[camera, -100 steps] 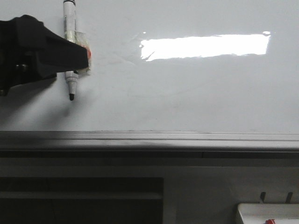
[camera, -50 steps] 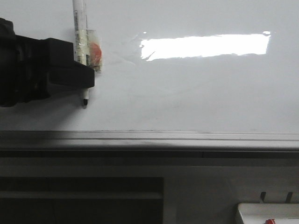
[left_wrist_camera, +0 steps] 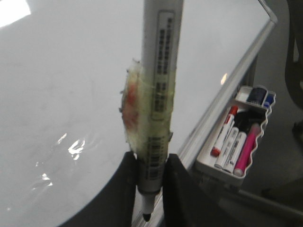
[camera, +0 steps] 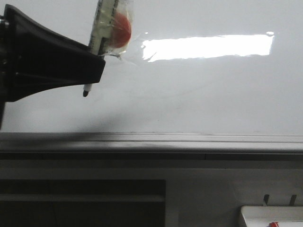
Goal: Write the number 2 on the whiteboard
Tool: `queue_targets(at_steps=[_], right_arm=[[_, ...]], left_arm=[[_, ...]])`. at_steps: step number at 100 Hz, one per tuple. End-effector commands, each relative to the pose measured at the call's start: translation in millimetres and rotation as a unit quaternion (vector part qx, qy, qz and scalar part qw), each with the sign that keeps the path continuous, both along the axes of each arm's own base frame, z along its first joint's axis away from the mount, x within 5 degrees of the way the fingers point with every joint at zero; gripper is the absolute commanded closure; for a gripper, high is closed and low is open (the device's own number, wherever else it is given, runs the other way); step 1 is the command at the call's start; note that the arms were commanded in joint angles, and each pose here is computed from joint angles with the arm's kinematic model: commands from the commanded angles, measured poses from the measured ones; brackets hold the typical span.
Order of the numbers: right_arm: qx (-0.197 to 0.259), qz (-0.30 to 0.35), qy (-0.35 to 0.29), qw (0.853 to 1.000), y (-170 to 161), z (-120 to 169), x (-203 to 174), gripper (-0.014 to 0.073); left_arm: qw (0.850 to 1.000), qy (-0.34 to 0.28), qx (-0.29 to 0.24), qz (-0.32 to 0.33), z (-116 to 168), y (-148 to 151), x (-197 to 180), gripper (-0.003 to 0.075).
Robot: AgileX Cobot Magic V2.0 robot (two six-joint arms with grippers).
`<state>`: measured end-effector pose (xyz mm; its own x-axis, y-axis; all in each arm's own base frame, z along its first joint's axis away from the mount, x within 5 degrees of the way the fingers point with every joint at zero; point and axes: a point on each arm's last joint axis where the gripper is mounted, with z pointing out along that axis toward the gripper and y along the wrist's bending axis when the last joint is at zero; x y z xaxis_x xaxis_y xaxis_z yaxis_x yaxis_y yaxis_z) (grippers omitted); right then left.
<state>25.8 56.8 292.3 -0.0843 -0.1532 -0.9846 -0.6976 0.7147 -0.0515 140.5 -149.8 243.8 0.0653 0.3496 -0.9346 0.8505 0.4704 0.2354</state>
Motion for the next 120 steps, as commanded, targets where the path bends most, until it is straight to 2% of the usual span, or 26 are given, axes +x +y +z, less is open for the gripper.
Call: queue_targets(at_steps=[1, 7, 19, 43, 55, 61, 98, 120], right_arm=[[0.024, 0.016, -0.009, 1.0, 2, 14, 6, 0.0317], [0.023, 0.027, 0.007, 0.999, 4, 13, 12, 0.0265], [0.012, 0.053, 0.023, 0.998, 10, 17, 25, 0.0261], [-0.02, 0.085, -0.014, 0.996, 32, 39, 58, 0.0261], [-0.061, 0.132, -0.028, 0.989, 55, 42, 70, 0.0261], [-0.074, 0.135, -0.031, 0.988, 65, 43, 79, 0.0261], [-0.092, 0.172, -0.017, 0.981, 119, 52, 106, 0.0261], [-0.101, 0.174, -0.007, 0.979, 137, 49, 119, 0.0265]], left_arm=[[0.998, -0.052, 0.008, -0.027, 14, 1, -5, 0.0741], [0.996, -0.074, 0.026, -0.042, 15, 2, -8, 0.0741], [0.992, -0.099, 0.042, -0.059, 17, 3, -12, 0.0741], [0.992, -0.099, 0.041, -0.059, 17, 3, -12, 0.0741], [0.992, -0.099, 0.041, -0.059, 17, 3, -12, 0.0741], [0.992, -0.101, 0.045, -0.062, 16, 3, -12, 0.0741], [0.991, -0.106, 0.057, -0.063, 15, 3, -12, 0.0741], [0.991, -0.106, 0.057, -0.063, 15, 3, -12, 0.0741]])
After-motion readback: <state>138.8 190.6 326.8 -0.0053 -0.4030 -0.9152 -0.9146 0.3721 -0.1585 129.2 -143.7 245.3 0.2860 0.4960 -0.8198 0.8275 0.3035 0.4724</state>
